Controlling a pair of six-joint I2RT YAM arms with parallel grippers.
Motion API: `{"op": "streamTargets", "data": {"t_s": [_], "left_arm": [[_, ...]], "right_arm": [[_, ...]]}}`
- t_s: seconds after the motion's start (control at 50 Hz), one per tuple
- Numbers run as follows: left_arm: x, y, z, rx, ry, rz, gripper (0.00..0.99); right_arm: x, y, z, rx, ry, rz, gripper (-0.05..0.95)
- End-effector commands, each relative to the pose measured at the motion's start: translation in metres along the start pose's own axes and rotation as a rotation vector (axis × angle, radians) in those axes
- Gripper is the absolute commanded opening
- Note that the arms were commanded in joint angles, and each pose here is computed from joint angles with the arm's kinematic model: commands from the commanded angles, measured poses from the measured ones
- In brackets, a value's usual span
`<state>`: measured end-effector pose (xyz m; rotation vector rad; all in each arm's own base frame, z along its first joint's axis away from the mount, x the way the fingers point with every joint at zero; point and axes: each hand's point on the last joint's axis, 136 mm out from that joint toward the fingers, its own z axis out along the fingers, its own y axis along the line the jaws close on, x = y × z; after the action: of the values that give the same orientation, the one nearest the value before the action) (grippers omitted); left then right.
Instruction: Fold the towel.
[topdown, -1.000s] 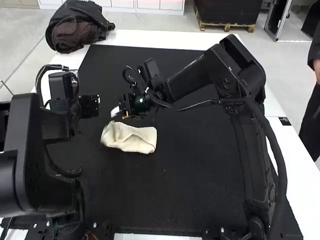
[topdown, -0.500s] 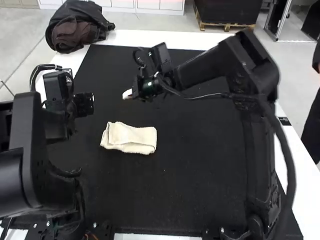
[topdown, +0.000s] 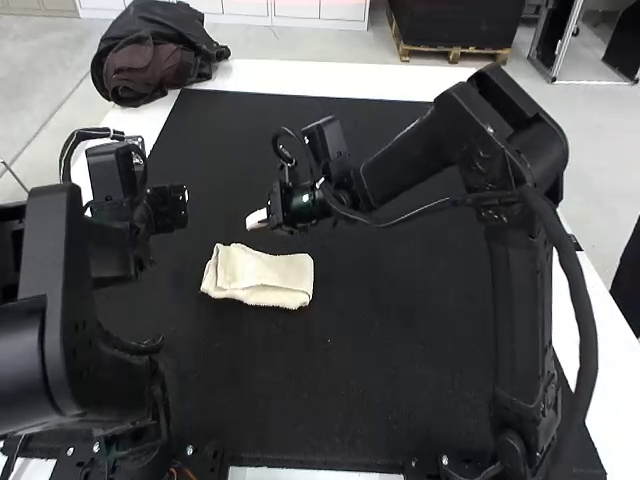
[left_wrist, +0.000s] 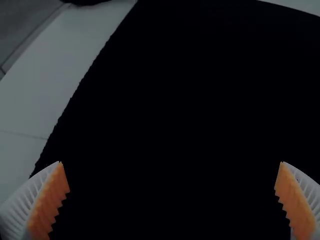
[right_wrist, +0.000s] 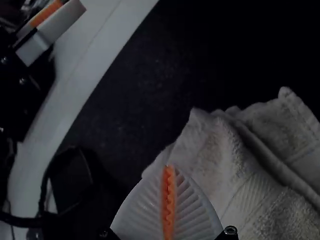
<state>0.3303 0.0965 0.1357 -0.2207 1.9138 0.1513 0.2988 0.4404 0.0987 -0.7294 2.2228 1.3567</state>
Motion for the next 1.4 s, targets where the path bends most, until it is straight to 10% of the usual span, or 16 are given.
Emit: {"op": "streamTargets", "data": {"t_s": [0.0, 0.92, 1.38], "left_arm": [[-0.015, 0.004, 0.001, -0.015, -0.038, -0.005, 0.967], [-0.026, 0.003, 0.001, -0.013, -0.058, -0.003, 0.967], [-0.029, 0.003, 0.002, -0.011, -0.052, -0.003, 0.967]], "right_arm": [[0.011, 0.000, 0.010, -0.029, 0.023, 0.019, -0.02], [0.090, -0.038, 0.070, -0.075, 0.057, 0.031, -0.02], [-0.018, 0.035, -0.003, -0.181, -0.180, 0.027, -0.02]]}}
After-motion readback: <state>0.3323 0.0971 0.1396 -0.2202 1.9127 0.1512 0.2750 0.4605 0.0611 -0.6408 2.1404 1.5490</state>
